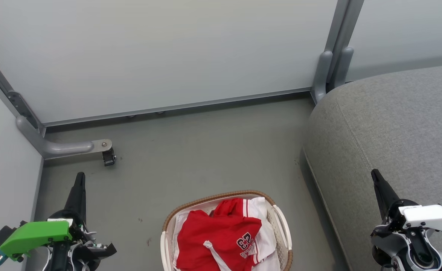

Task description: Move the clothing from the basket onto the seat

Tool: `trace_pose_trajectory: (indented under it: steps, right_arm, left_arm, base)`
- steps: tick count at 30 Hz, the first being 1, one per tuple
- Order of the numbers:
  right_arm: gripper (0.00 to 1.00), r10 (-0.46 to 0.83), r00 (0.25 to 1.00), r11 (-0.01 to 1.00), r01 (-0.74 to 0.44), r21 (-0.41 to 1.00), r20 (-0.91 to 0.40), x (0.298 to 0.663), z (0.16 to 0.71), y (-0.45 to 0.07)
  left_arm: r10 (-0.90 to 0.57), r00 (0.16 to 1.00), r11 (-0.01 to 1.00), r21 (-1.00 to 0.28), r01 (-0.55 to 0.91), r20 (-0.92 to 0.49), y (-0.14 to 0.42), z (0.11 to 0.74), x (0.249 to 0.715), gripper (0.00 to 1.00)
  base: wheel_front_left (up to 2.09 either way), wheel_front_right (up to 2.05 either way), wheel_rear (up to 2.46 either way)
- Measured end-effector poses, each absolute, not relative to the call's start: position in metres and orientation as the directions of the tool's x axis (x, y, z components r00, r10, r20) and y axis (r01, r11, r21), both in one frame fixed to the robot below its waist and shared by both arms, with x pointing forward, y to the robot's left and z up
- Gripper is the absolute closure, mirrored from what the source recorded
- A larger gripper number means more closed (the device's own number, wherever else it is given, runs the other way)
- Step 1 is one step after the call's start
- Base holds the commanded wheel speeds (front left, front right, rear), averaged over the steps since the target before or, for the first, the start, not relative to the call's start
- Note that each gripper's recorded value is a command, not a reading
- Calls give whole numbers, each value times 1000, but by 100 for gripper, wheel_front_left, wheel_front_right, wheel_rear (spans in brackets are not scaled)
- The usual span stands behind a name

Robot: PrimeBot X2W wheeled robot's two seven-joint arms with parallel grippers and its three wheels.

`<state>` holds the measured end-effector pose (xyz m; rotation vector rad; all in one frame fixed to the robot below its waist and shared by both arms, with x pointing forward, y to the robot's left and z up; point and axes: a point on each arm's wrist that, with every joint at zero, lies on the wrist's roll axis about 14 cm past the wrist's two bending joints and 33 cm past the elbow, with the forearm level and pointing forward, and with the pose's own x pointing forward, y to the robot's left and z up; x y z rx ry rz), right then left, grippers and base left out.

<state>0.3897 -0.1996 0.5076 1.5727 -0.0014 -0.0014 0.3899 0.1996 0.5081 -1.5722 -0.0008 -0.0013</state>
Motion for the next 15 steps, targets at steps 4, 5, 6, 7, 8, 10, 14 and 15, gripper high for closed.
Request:
trace_pose_trajectory:
  steps: [4, 5, 6, 7, 8, 10, 14, 15]
  right_arm:
    - [100, -2, 1000, -2, 0, 1000, 0, 390, 508, -200]
    - [100, -2, 1000, -2, 0, 1000, 0, 390, 508, -200]
    - [100, -2, 1000, -2, 0, 1000, 0, 390, 508, -200]
    - [100, -2, 1000, -2, 0, 1000, 0, 390, 508, -200]
    - [100, -2, 1000, -2, 0, 1000, 0, 390, 508, -200]
    - [100, -2, 1000, -2, 0, 1000, 0, 390, 508, -200]
    - [100, -2, 1000, -2, 0, 1000, 0, 390, 508, -200]
    - [100, -2, 1000, -2, 0, 1000, 0, 390, 508, -200]
  left_arm:
    - [0, 1000, -1, -1000, 1, 1, 200, 508, 390, 100]
    - [0, 1000, -1, -1000, 1, 1, 200, 508, 390, 100]
    - [0, 1000, -1, -1000, 1, 1, 200, 508, 390, 100]
    - [0, 1000, -1, -1000, 1, 1, 200, 508, 390, 100]
    - [0, 1000, -1, -1000, 1, 1, 200, 508, 390, 100]
    - [0, 1000, -1, -1000, 1, 1, 200, 508, 390, 100]
    - [0, 1000, -1, -1000, 1, 1, 200, 508, 390, 100]
    - [0, 1000, -1, -1000, 1, 1, 200, 508, 390, 100]
  base:
    - [0, 0, 0]
    - [0, 0, 0]
    - [0, 0, 0]
    - [0, 0, 0]
    - [0, 0, 0]
    - [0, 0, 0]
    - [0, 0, 0]
    - [0, 0, 0]
